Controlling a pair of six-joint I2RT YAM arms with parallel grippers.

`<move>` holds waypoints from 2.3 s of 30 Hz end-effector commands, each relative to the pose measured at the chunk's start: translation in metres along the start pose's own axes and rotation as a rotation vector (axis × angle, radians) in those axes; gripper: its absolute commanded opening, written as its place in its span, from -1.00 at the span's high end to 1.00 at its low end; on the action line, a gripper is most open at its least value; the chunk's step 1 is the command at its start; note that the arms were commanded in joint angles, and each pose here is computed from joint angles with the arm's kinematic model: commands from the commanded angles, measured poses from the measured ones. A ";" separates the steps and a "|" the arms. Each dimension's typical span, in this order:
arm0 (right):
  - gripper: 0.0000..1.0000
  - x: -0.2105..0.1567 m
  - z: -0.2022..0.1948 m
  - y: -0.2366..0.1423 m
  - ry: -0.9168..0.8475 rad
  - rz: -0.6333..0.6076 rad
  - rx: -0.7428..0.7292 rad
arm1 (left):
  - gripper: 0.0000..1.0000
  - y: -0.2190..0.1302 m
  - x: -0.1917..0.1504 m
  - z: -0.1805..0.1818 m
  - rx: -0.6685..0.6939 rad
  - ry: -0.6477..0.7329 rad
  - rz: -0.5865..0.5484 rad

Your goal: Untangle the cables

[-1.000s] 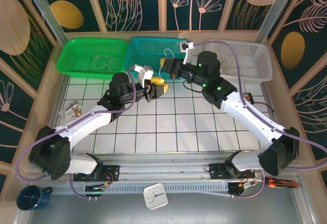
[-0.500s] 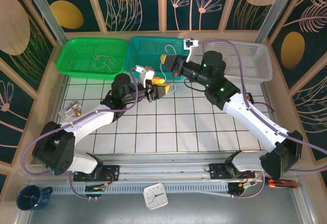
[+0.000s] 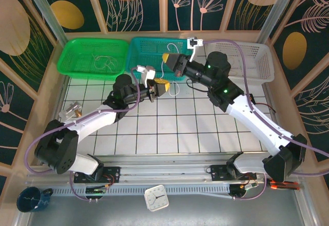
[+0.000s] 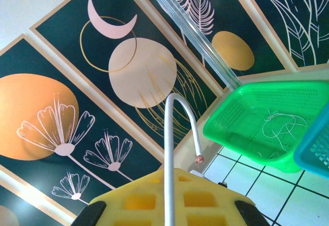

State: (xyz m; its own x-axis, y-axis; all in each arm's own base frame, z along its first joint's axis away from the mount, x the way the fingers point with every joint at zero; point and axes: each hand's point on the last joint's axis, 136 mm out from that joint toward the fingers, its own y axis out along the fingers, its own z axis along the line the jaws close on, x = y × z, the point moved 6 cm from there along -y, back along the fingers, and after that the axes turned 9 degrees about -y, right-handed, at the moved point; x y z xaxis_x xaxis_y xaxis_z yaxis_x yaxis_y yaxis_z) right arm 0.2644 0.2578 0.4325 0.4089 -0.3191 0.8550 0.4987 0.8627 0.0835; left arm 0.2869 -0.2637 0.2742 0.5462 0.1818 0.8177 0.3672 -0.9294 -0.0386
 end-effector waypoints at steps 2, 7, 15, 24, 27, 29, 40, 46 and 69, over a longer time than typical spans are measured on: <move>1.00 0.011 0.008 -0.011 -0.023 -0.062 0.025 | 0.91 0.001 0.012 -0.012 -0.058 0.038 -0.043; 1.00 0.003 -0.012 -0.014 -0.007 -0.061 -0.046 | 1.00 -0.006 0.015 -0.015 -0.042 0.040 -0.075; 0.68 -0.034 -0.062 -0.028 0.057 -0.044 -0.198 | 1.00 -0.030 0.032 -0.005 0.183 0.078 -0.207; -0.34 -0.084 -0.110 -0.054 0.150 -0.020 -0.335 | 1.00 -0.082 0.095 0.023 0.418 0.111 -0.358; -0.40 -0.098 -0.119 -0.064 0.170 -0.010 -0.375 | 1.00 -0.096 0.118 0.037 0.490 0.125 -0.378; -0.42 -0.104 -0.122 -0.070 0.177 -0.004 -0.392 | 1.00 -0.105 0.134 0.046 0.532 0.135 -0.394; -0.45 -0.126 -0.128 -0.100 0.138 0.064 -0.513 | 1.00 -0.143 0.196 0.129 0.832 0.105 -0.455; -0.45 -0.126 -0.130 -0.117 0.103 0.075 -0.588 | 1.00 -0.168 0.194 0.193 0.987 0.028 -0.487; -0.67 -0.111 -0.128 -0.138 0.008 0.073 -0.670 | -0.98 -0.204 0.171 0.254 1.079 -0.097 -0.398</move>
State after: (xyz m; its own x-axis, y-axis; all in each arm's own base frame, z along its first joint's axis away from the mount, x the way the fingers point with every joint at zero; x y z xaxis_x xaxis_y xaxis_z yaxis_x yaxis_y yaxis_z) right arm 0.2478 0.1291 0.2491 0.5077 -0.2828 0.8138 0.8120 0.4727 -0.3423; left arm 0.5061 0.0430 0.2439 0.3208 0.4897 0.8108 0.9331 -0.0166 -0.3591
